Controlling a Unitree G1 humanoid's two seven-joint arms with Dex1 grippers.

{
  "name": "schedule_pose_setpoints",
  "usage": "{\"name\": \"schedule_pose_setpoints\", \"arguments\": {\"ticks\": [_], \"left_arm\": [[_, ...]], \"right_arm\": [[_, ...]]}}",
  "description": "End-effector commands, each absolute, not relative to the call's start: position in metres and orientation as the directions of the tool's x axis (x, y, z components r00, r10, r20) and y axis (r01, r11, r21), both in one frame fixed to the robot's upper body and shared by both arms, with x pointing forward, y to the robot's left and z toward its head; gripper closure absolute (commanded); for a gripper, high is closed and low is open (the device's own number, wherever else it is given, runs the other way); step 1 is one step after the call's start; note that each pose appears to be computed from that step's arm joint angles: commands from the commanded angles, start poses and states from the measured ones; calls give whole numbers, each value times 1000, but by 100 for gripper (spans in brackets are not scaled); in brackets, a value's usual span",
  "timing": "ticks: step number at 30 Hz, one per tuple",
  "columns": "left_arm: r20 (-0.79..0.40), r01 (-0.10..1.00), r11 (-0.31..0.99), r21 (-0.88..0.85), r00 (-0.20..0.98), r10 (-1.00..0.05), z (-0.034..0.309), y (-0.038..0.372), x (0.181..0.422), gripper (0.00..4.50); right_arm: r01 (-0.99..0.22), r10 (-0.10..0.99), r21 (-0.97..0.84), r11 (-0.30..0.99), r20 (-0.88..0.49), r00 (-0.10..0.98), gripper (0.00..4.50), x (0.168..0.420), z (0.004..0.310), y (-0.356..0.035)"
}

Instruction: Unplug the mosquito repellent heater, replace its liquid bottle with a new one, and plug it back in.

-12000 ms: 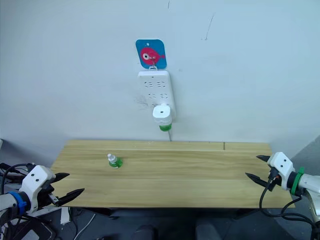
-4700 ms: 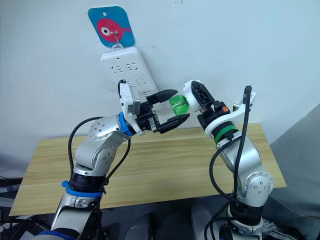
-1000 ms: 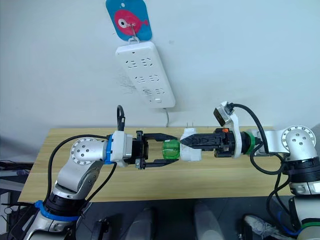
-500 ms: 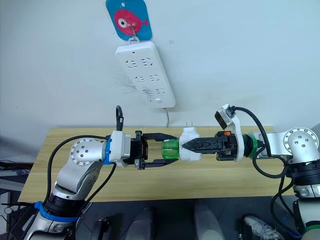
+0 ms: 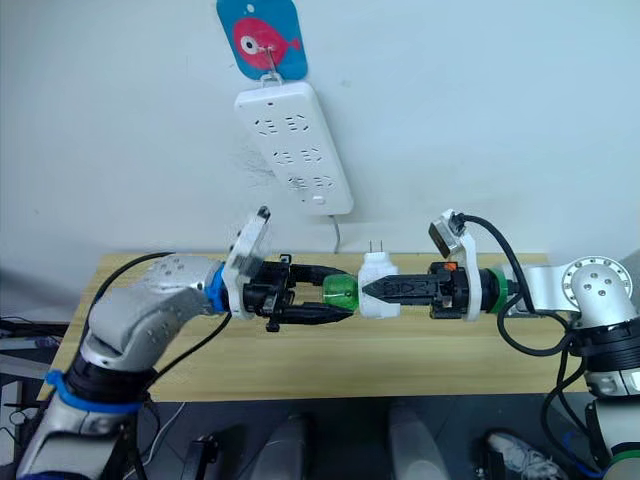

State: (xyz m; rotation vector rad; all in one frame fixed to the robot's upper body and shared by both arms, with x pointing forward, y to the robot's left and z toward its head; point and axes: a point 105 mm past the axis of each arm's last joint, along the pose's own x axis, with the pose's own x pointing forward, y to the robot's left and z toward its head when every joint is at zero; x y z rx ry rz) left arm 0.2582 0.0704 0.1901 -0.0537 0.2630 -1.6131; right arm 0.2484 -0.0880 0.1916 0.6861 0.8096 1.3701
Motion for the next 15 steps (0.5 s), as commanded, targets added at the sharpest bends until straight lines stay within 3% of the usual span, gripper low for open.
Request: {"name": "schedule_pose_setpoints", "arguments": {"ticks": [1, 7, 12, 15], "left_arm": [[-118, 947, -14, -320, -55, -992, 197, 84, 262, 224], [-76, 995, 38, -97, 30, -997, 211, 77, 274, 224], [-188, 944, -29, 328, 35, -982, 190, 85, 266, 55], [-151, 878, -19, 478, 60, -987, 191, 85, 266, 54]], "right_arm": [[-611, 998, 792, 5, -44, -49, 148, 236, 209, -84], [-608, 999, 794, 1, -29, -35, 148, 238, 210, -82], [-602, 1000, 799, 13, -15, 2, 148, 245, 211, -85], [-598, 1000, 801, 23, -16, 18, 148, 248, 211, -87]]}}
